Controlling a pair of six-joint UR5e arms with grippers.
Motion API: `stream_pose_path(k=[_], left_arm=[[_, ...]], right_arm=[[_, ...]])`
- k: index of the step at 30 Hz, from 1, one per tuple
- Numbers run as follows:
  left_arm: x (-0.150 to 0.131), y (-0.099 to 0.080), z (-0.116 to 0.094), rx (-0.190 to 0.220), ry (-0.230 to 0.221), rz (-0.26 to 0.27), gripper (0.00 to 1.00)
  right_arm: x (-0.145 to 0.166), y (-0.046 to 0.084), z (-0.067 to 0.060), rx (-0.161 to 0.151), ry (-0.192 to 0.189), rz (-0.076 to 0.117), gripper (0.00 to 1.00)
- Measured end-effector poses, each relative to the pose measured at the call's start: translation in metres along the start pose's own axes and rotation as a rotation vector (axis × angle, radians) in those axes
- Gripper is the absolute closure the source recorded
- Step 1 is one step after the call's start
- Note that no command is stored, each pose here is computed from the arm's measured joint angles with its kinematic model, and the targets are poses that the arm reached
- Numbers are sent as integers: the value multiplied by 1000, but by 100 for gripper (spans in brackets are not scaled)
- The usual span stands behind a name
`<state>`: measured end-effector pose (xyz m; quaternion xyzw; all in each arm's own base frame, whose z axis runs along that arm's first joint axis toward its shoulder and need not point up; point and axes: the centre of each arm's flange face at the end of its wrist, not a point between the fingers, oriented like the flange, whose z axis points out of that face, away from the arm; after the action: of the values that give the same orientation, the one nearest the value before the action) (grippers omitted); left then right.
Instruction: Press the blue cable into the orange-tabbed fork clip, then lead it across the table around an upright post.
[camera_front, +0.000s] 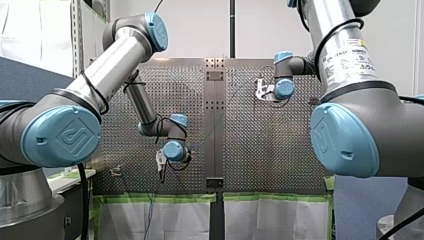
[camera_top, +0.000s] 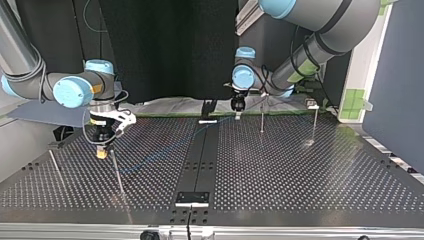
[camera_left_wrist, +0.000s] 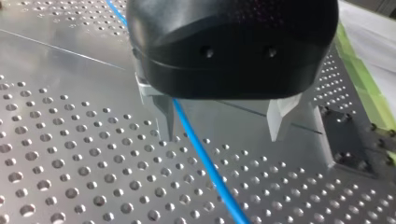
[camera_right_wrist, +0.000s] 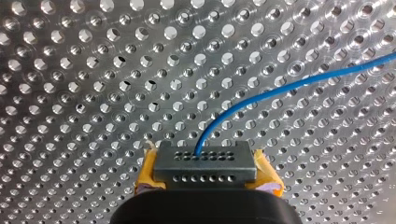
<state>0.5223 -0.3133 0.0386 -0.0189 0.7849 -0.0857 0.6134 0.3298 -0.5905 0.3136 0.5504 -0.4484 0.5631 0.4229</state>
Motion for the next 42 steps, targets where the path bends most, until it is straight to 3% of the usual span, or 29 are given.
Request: stream_pose_path(k=[10, 18, 22, 29, 42], left_arm=[[-15, -9, 6, 9, -10, -3, 0], [-56, -20, 2, 29, -70, -32, 0], [-74, -28, -1, 60, -94, -64, 0], [-78, -41, -3, 130, -87, -97, 0], [-101, -73, 3, 187, -107, -145, 0]], right_arm=[[0, -1, 0, 4, 0, 0, 98], [0, 0, 0, 2, 0, 0, 98], [0, 0, 0, 3, -1, 0, 98], [-1, -1, -1, 6, -3, 0, 98], [-1, -2, -1, 6, -4, 0, 98]])
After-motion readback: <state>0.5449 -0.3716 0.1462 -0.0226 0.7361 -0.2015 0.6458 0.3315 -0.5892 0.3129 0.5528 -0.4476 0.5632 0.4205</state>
